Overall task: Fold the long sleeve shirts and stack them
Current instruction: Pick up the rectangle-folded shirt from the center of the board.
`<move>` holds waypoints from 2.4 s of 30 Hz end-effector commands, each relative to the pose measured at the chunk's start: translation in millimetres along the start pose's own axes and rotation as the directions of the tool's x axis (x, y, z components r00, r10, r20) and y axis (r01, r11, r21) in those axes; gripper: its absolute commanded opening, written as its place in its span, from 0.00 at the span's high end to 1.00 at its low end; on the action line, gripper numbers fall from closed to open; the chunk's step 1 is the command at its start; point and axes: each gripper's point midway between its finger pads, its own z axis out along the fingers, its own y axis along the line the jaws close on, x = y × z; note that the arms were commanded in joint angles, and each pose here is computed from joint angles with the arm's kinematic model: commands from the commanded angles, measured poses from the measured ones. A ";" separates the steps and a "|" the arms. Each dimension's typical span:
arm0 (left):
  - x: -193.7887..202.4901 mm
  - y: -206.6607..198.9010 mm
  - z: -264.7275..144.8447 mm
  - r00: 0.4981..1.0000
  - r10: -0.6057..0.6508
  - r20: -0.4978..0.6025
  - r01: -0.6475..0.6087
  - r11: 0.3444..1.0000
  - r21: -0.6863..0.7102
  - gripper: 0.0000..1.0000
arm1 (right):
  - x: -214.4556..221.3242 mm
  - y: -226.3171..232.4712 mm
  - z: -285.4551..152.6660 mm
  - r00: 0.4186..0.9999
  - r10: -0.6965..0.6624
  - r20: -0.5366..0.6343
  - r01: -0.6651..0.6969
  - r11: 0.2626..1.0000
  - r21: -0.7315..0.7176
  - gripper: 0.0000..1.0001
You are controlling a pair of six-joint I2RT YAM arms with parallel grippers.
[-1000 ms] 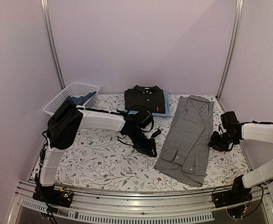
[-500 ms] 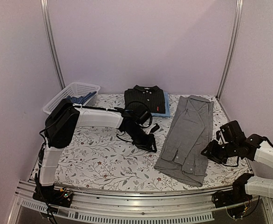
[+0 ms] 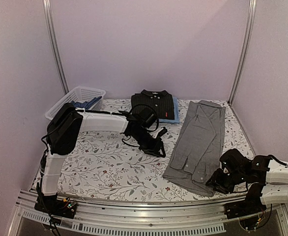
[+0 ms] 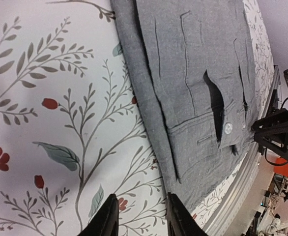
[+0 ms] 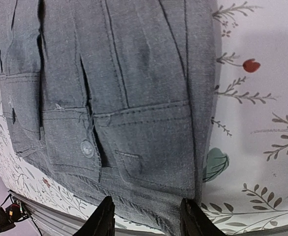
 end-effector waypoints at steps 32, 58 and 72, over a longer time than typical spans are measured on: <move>27.2 -23.1 53.4 0.984 0.056 -0.167 -0.043 0.996 0.078 0.58 | -38.9 -10.7 3.6 0.984 0.090 0.153 -0.100 0.993 0.058 0.55; 44.9 -25.0 36.2 0.987 -0.034 -0.159 0.058 0.987 0.153 1.00 | -24.0 11.0 11.2 0.998 0.018 0.057 -0.016 0.999 -0.036 1.00; 92.1 -12.7 3.3 0.986 -0.081 -0.146 0.099 0.988 0.120 1.00 | 14.0 41.7 6.8 0.999 -0.047 0.022 0.049 0.995 -0.086 1.00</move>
